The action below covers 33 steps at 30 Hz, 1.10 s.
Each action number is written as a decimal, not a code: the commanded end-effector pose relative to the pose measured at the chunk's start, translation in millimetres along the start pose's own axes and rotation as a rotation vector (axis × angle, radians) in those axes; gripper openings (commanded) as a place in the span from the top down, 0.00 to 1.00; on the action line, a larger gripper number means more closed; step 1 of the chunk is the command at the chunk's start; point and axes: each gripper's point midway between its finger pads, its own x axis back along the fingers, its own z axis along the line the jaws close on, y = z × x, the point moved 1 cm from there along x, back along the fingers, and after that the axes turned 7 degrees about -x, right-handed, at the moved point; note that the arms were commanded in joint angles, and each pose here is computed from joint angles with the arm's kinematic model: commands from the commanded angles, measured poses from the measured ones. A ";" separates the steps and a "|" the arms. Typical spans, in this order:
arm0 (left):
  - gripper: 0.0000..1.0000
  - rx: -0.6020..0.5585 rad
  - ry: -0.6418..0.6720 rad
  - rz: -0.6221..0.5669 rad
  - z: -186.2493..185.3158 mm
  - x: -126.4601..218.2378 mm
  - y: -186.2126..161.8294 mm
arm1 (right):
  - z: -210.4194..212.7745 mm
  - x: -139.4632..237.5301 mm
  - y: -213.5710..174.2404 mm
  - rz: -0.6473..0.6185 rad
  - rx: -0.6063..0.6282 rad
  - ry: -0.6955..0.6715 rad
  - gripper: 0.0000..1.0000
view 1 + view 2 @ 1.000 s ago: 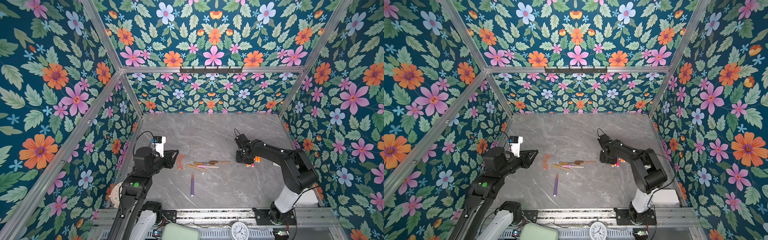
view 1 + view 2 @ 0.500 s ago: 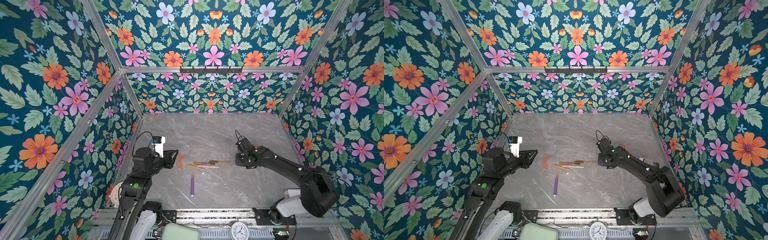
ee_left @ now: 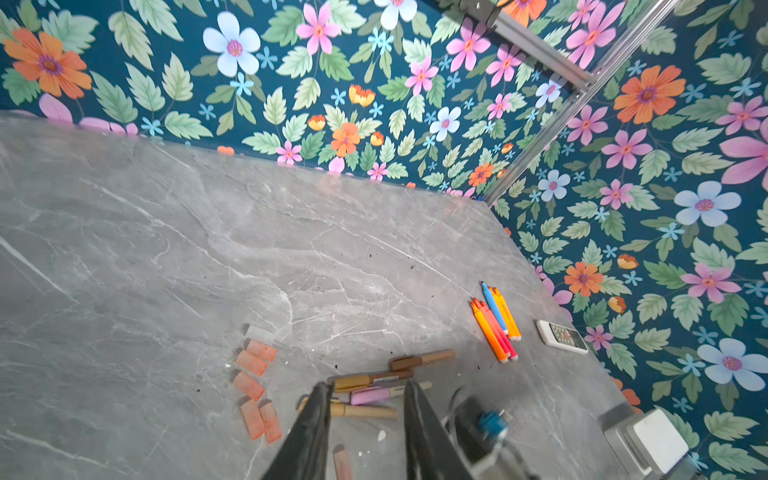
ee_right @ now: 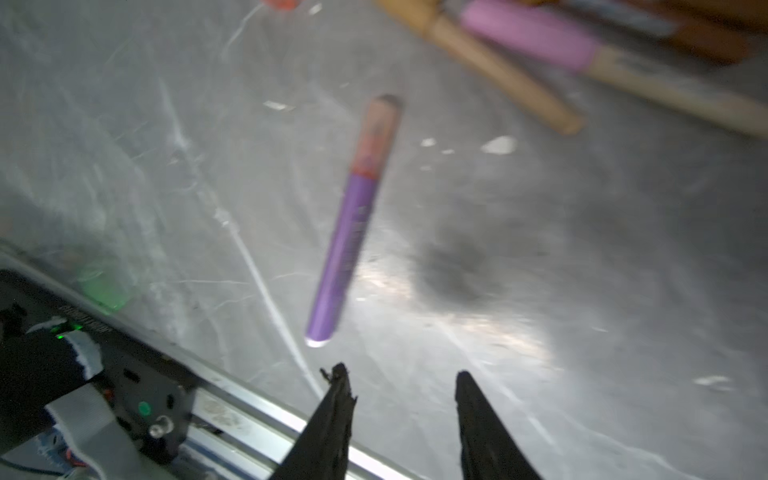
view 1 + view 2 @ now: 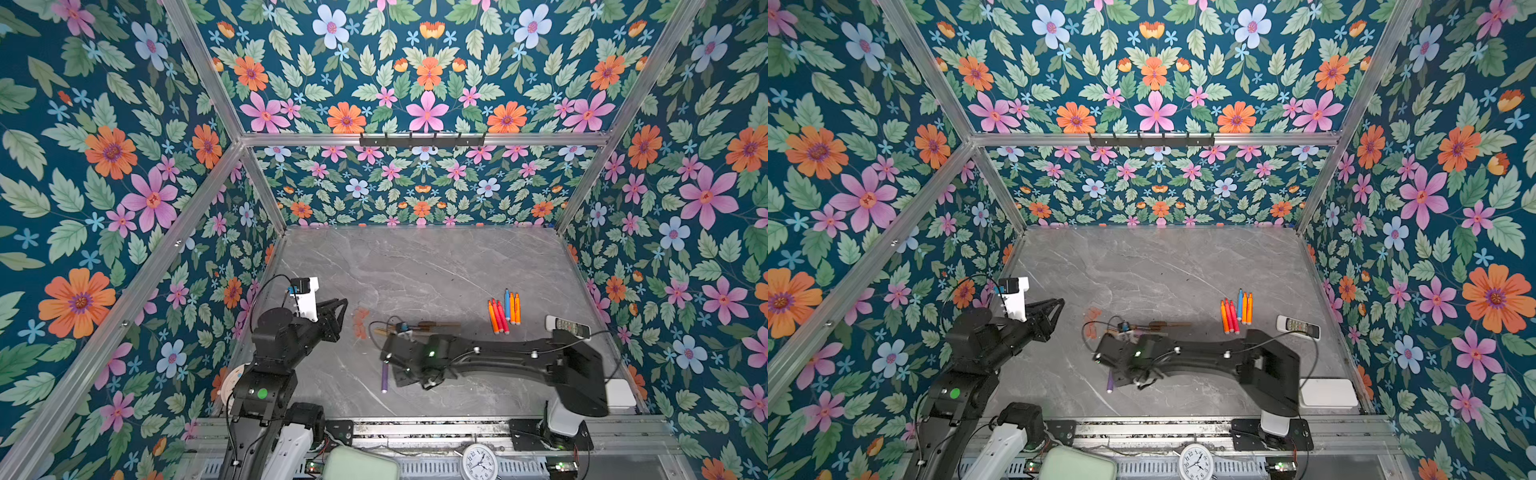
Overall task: Open the pen caps
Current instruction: 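Reach the right gripper to the capped purple marker and grasp its barrel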
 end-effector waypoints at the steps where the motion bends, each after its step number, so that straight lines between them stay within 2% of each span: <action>1: 0.68 -0.006 0.015 -0.031 1.0 4.2 5.9 | 7.6 -13.5 -9.2 0.023 -0.002 -0.114 0.56; 8: 0.68 -0.020 -0.014 -0.050 -5.3 9.0 9.2 | 6.4 -33.4 -8.5 0.034 -0.023 -0.224 0.55; 18: 0.68 -0.034 -0.031 -0.062 -9.5 13.3 11.1 | 4.0 -62.1 -21.1 0.089 -0.030 -0.259 0.60; 21: 0.68 -0.043 -0.030 -0.062 -9.8 14.6 11.7 | -1.0 -65.3 -24.9 0.096 -0.040 -0.269 0.68; 27: 0.67 -0.051 0.012 -0.047 -3.2 14.5 9.1 | -2.4 -55.9 -25.6 0.088 -0.047 -0.228 0.98; 33: 0.66 -0.027 0.067 -0.011 8.6 5.4 4.7 | 10.7 -14.8 -8.8 0.033 0.115 -0.123 1.00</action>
